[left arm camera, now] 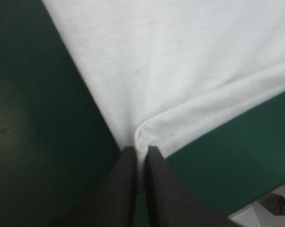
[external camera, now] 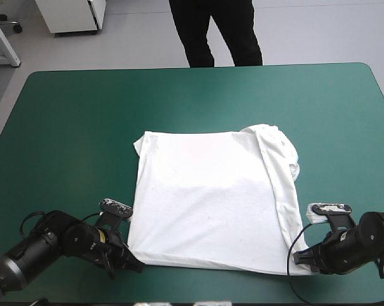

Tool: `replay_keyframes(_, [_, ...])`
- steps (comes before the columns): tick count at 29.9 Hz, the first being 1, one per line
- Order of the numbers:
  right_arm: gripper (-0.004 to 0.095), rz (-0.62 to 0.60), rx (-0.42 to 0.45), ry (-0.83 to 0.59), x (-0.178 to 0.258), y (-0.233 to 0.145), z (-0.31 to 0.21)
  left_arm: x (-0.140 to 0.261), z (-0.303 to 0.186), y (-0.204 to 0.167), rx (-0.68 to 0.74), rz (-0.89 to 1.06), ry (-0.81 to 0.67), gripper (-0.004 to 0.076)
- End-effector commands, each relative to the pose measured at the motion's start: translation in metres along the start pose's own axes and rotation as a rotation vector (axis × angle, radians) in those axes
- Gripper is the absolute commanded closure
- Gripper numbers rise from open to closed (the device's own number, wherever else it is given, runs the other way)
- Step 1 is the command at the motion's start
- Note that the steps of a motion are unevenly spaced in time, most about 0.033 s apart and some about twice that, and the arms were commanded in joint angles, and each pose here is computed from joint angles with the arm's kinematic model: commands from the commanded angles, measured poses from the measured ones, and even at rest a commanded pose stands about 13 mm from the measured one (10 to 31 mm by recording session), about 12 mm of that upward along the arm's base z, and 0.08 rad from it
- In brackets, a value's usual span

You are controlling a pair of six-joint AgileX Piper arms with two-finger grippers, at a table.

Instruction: Fold the cloth

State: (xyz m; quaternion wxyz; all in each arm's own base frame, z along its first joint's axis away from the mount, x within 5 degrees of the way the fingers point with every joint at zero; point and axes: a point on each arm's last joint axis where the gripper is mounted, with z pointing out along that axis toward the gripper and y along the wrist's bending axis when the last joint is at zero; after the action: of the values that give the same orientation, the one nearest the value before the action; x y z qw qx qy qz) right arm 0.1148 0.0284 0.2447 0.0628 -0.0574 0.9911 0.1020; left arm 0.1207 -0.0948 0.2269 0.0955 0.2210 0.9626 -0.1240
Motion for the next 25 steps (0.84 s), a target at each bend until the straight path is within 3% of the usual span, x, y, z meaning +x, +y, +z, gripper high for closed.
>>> replay_keyframes(1, [0.0413,-0.021,-0.005,-0.019,-0.002,0.003,-0.01,0.0,-0.006,-0.004,0.024,-0.001,0.002,0.0561])
replay_keyframes(4, [0.0209,-0.027,-0.005,-0.059,-0.006,0.005,-0.021,0.004,-0.007,-0.005,0.04,-0.02,0.033,0.0371])
replay_keyframes(6, [0.0178,-0.039,-0.002,-0.115,-0.01,0.008,-0.034,0.007,-0.01,-0.008,0.065,-0.033,0.048,0.0255])
replay_keyframes(8, [0.0183,-0.052,-0.001,-0.181,-0.015,0.011,-0.05,0.01,-0.016,-0.011,0.089,-0.039,0.06,0.0196])
replay_keyframes(16, [0.0183,-0.099,0.001,-0.468,-0.026,0.026,-0.127,0.021,-0.084,-0.022,0.132,-0.054,-0.092,0.0185])
replay_keyframes(25, [0.0183,-0.088,-0.005,-0.518,-0.024,0.029,-0.14,0.03,-0.107,-0.02,0.104,-0.116,-0.174,0.0191])
